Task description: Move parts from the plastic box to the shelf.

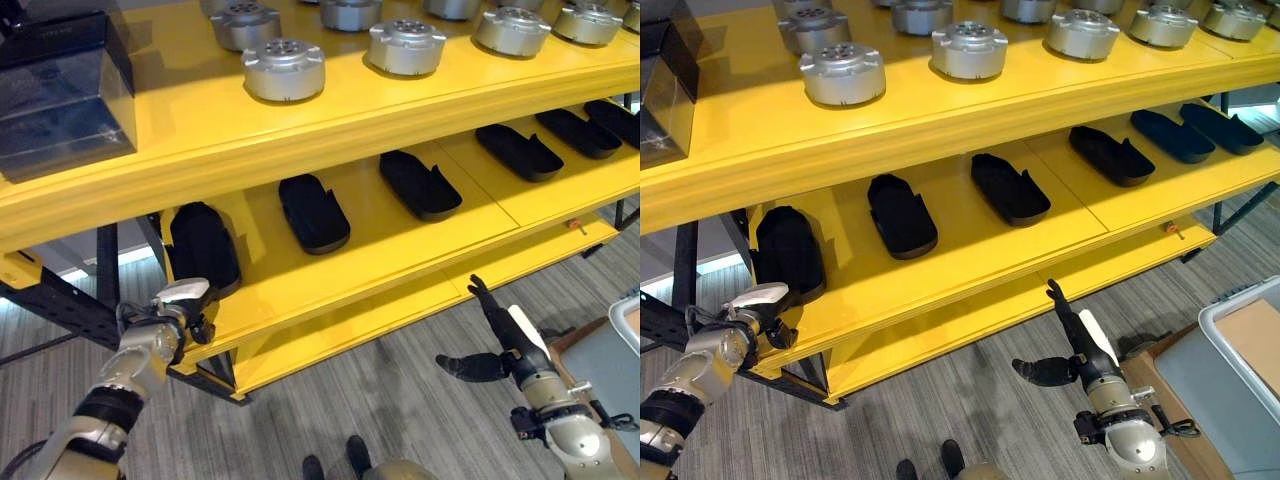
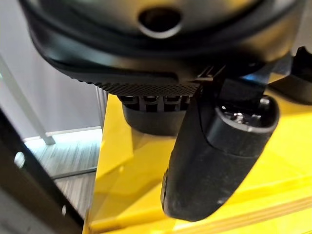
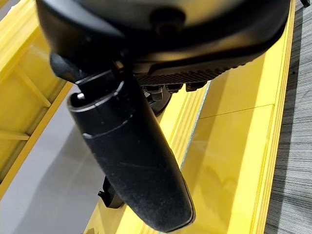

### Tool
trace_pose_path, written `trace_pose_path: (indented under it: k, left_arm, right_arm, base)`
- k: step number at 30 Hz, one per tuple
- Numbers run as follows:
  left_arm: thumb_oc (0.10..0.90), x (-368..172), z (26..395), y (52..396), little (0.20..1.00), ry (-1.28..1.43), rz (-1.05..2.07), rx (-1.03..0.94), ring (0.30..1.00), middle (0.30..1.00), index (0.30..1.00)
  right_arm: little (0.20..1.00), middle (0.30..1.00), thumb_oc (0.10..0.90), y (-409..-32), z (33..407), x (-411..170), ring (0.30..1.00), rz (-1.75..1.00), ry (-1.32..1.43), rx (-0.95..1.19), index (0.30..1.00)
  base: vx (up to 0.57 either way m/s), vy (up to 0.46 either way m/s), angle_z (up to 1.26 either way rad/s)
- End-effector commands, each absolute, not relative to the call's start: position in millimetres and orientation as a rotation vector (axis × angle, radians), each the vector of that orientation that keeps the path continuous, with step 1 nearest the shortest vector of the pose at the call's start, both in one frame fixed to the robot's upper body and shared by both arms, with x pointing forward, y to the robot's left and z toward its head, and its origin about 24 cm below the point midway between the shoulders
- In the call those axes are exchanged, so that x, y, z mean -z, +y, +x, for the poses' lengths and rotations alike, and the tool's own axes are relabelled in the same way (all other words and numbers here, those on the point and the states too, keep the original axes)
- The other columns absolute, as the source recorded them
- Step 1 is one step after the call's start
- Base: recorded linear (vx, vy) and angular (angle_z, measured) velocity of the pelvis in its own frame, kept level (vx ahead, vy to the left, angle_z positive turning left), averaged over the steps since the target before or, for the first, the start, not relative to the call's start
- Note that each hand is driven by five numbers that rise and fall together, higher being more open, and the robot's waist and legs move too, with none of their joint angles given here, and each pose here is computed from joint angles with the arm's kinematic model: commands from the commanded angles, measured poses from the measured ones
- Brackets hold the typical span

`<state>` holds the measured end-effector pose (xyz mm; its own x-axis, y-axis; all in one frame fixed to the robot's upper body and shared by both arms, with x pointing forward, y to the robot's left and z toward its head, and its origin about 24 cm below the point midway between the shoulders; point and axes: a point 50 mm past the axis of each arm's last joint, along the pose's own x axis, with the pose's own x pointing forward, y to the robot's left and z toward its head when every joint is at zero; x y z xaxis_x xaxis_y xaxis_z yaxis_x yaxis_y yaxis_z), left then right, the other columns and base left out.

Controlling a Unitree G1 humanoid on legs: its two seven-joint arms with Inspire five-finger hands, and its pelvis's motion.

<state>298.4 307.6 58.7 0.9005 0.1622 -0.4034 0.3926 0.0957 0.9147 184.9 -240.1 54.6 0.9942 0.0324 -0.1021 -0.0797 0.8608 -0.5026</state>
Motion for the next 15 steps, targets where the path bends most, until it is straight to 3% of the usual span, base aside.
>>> trace_pose_path:
  k: [1, 8, 15]
  left_arm:
    - [0.9, -136, 317, 329, 1.0, 0.235, 1.512, -0.098, 1.0, 1.0, 1.0]
    - [0.9, -182, 309, 344, 1.0, 0.075, 1.54, -0.293, 1.0, 1.0, 1.0]
    - [0.9, -203, 295, 343, 1.0, -0.045, 1.549, -0.369, 1.0, 1.0, 1.0]
  right_arm:
    - [1.0, 1.0, 0.9, -251, 191, -93, 1.0, -0.568, -0.114, 0.036, 1.0]
    - [1.0, 1.0, 0.9, -254, 192, -90, 1.0, -0.565, -0.103, 0.05, 1.0]
    - [1.0, 1.0, 0.9, -257, 194, -90, 1.0, -0.576, -0.096, 0.068, 1.0]
  base:
    - [0.0, 0.0, 0.0]
    - [0.0, 0.0, 0.0]
    - [0.0, 0.0, 0.0]
